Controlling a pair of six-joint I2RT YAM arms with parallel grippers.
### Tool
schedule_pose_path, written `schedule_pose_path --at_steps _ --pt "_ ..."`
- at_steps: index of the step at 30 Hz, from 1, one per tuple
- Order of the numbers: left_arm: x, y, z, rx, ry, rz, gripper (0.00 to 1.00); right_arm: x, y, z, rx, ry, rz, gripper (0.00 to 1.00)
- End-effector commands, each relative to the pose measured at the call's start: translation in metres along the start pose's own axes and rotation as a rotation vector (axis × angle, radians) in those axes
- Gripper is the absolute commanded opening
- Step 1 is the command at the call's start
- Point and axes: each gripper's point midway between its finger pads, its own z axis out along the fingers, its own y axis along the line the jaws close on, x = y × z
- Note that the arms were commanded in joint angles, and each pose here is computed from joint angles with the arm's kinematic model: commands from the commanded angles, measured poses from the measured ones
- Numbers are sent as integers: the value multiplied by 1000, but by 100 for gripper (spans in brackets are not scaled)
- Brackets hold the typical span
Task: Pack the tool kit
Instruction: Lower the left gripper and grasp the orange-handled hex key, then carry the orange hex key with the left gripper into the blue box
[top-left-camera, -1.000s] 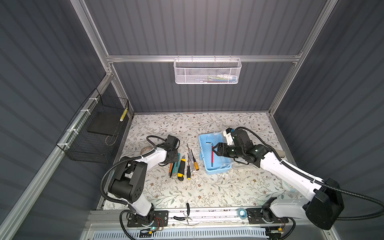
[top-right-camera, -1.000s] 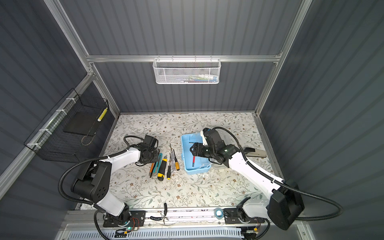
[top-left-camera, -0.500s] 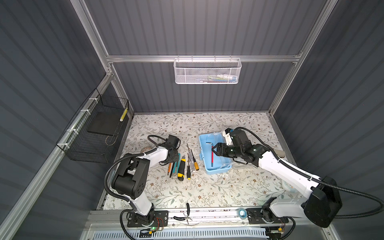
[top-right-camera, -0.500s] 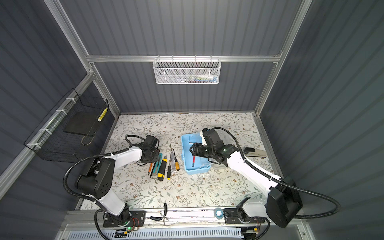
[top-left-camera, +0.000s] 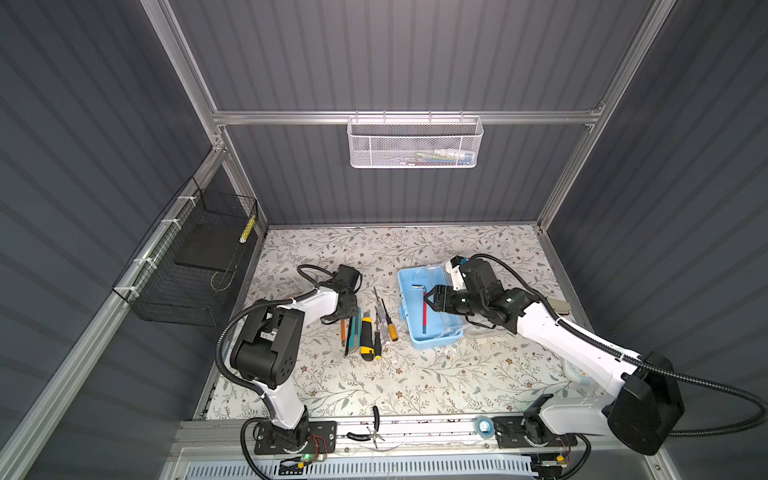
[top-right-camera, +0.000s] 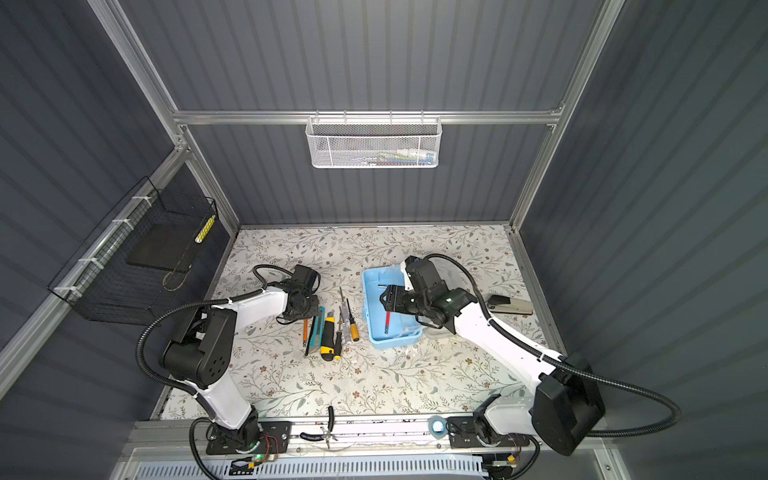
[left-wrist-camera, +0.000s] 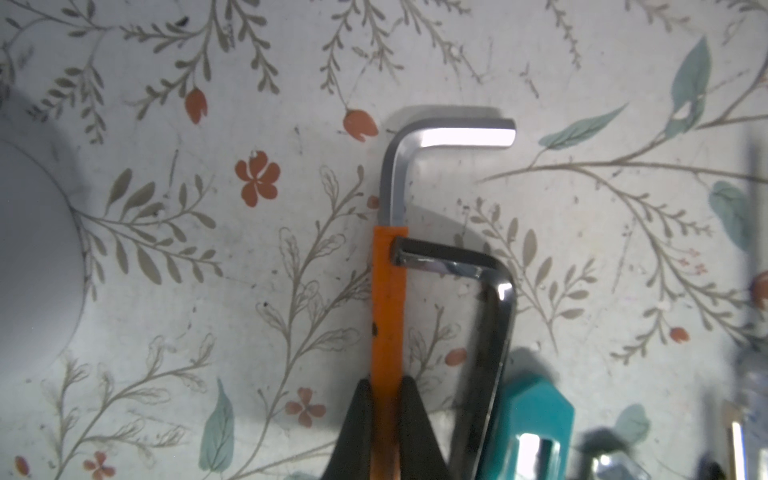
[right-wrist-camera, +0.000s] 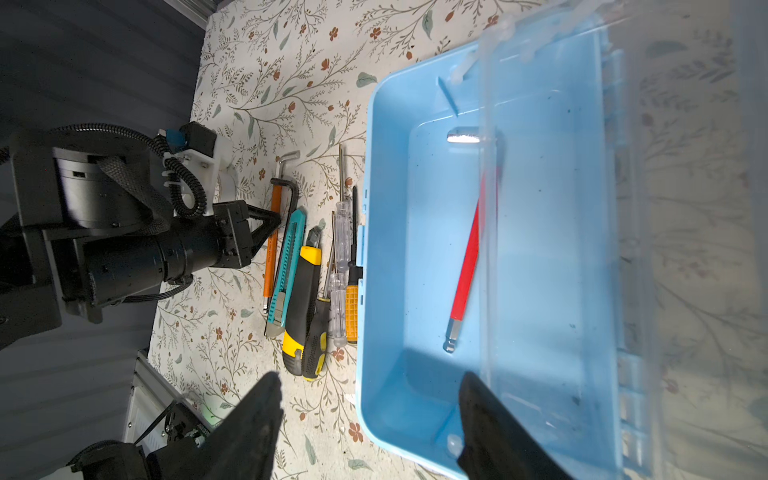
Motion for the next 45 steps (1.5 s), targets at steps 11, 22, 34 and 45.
schedule_pose_path --at_steps 11,22,34,45 --pt "-26 40 -64 -106 -64 -27 0 -5 0 2 -16 -16 0 68" --pt "-75 -76 -182 381 -322 -139 0 -19 0 -14 -32 -74 27 68" --pt "-51 -216 -171 651 -279 -132 0 -26 -18 -46 -1 -158 48 69" --pt "-18 -254 -102 613 -121 -161 0 -19 -37 -44 32 -152 70 69"
